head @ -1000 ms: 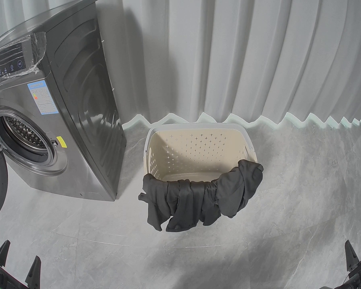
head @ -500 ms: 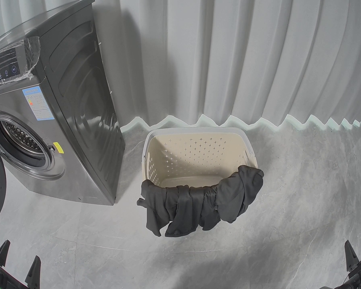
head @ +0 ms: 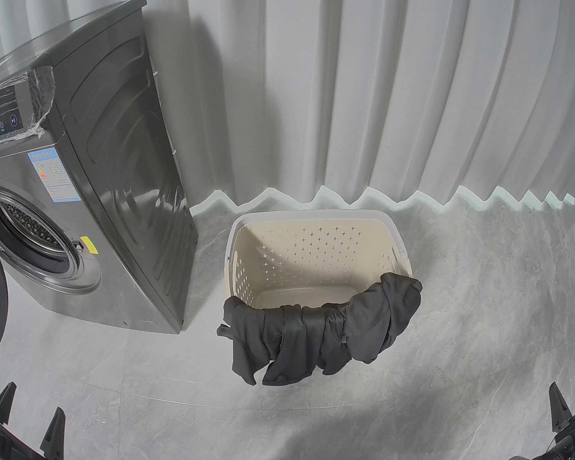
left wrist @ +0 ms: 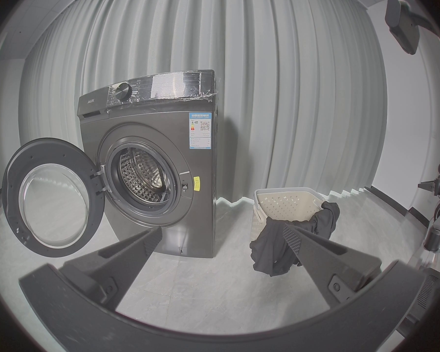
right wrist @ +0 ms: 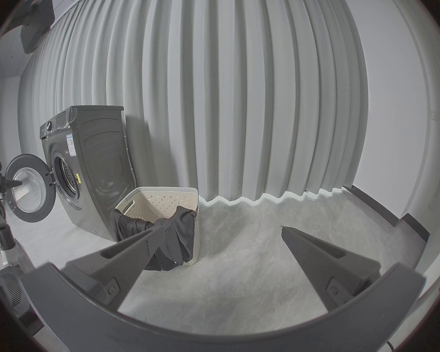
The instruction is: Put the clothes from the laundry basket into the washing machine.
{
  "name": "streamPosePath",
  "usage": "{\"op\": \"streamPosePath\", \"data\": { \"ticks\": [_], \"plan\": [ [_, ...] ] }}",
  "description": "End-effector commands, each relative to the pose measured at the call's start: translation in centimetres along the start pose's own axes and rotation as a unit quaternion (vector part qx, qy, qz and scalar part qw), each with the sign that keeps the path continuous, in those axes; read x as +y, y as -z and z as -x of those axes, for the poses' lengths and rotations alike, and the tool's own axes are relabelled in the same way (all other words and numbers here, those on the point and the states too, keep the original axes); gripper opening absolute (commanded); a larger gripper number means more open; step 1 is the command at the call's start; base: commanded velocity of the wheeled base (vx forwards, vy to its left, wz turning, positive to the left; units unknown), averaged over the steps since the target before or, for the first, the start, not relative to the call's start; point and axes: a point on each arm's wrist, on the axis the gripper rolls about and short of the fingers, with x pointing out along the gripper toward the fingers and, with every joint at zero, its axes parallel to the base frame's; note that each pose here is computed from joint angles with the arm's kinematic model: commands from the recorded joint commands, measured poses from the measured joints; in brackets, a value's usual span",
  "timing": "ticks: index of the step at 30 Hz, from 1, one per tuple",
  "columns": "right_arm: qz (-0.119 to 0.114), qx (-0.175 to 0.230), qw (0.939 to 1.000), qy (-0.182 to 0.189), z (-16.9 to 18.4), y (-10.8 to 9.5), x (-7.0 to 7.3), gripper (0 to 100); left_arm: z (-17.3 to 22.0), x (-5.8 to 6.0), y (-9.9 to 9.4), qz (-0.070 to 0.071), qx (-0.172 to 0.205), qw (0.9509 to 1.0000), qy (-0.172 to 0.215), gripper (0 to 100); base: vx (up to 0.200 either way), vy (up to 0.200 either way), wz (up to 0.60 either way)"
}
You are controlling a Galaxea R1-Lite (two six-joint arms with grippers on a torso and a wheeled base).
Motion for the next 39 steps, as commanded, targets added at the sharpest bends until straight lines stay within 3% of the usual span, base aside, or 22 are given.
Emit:
{"op": "streamPosePath", "data": {
  "ticks": [1,11,12,13,14,15,17,18,19,20,21,24,25,28,31,33,34,36,37,39],
  "plan": [
    [0.000,-0.001,1.0000,0.000,0.0,0.4,0.0,100,0.0,0.0,0.5,0.000,-0.001,1.0000,0.000,100,0.000,0.000,0.00],
    [-0.015,-0.008,0.9998,0.000,0.1,0.1,0.0,100,0.0,0.0,0.5,0.000,-0.001,1.0000,0.000,100,0.000,0.000,0.00],
    [-0.016,-0.030,0.9994,0.000,0.3,-0.7,0.0,100,0.0,0.0,0.5,0.000,-0.001,1.0000,0.000,100,0.000,0.000,0.00],
    [-0.021,-0.073,0.9971,-0.005,1.0,-2.8,0.0,100,0.0,0.0,0.4,0.001,-0.002,1.0000,0.000,100,0.000,0.000,0.00],
    [-0.027,-0.089,0.9956,-0.009,1.4,-4.4,-0.1,100,0.0,0.0,0.5,0.000,-0.001,1.0000,0.000,100,0.000,0.000,0.00],
    [-0.038,-0.077,0.9962,-0.017,1.1,-6.1,-0.1,100,0.0,0.0,0.5,0.000,-0.001,1.0000,0.000,100,0.000,0.000,0.00],
    [-0.050,-0.026,0.9978,-0.035,-0.1,-7.6,-0.1,100,0.0,0.0,0.5,-0.002,-0.001,1.0000,0.000,100,0.000,0.000,0.00],
    [-0.055,0.010,0.9972,-0.050,-1.2,-7.9,0.0,100,0.0,0.0,0.5,-0.003,-0.001,1.0000,0.000,100,0.000,0.000,0.00],
    [-0.056,0.020,0.9967,-0.054,-1.5,-8.0,0.0,100,0.0,0.0,0.5,-0.003,-0.001,1.0000,0.000,100,0.000,0.000,0.00],
    [-0.054,0.084,0.9920,-0.076,-3.4,-7.7,0.3,100,0.0,0.0,0.5,-0.003,-0.001,1.0000,0.000,100,0.000,0.000,0.00],
    [-0.051,0.124,0.9870,-0.089,-4.5,-7.4,0.5,100,0.0,0.0,0.5,-0.002,-0.001,1.0000,0.000,100,0.000,0.000,0.00],
    [-0.039,0.211,0.9711,-0.105,-7.2,-6.6,1.1,100,0.0,0.0,0.5,0.001,-0.001,1.0000,0.000,100,0.000,0.000,0.00],
    [-0.035,0.248,0.9619,-0.109,-8.7,-6.3,1.5,100,0.0,0.0,0.5,0.000,-0.001,1.0000,0.000,100,0.000,0.000,0.00],
    [-0.039,0.289,0.9508,-0.104,-12.2,-5.6,2.3,100,0.0,0.0,0.5,-0.001,-0.001,1.0000,0.000,100,0.000,0.000,0.00],
    [-0.040,0.289,0.9504,-0.107,-13.9,-5.1,2.7,100,0.0,0.0,0.5,0.000,-0.001,1.0000,0.000,100,0.000,0.000,0.00],
    [-0.040,0.300,0.9458,-0.118,-15.3,-4.2,3.2,100,0.0,0.0,0.5,-0.001,-0.001,1.0000,0.000,100,0.000,0.000,0.00],
    [-0.038,0.313,0.9407,-0.125,-16.2,-3.5,3.5,100,0.0,0.0,0.5,-0.002,-0.001,1.0000,0.000,100,0.000,0.000,0.00],
    [-0.037,0.320,0.9382,-0.127,-16.5,-3.2,3.7,100,0.0,0.0,0.5,-0.002,-0.001,1.0000,0.000,100,0.000,0.000,0.00],
    [-0.032,0.337,0.9315,-0.132,-17.1,-2.4,4.1,100,0.0,0.0,0.5,-0.001,-0.001,1.0000,0.000,100,0.000,0.000,0.00],
    [-0.030,0.350,0.9266,-0.133,-17.5,-1.9,4.2,100,0.0,0.0,0.5,0.001,-0.001,1.0000,0.000,100,0.000,0.000,0.00]
  ]
}}
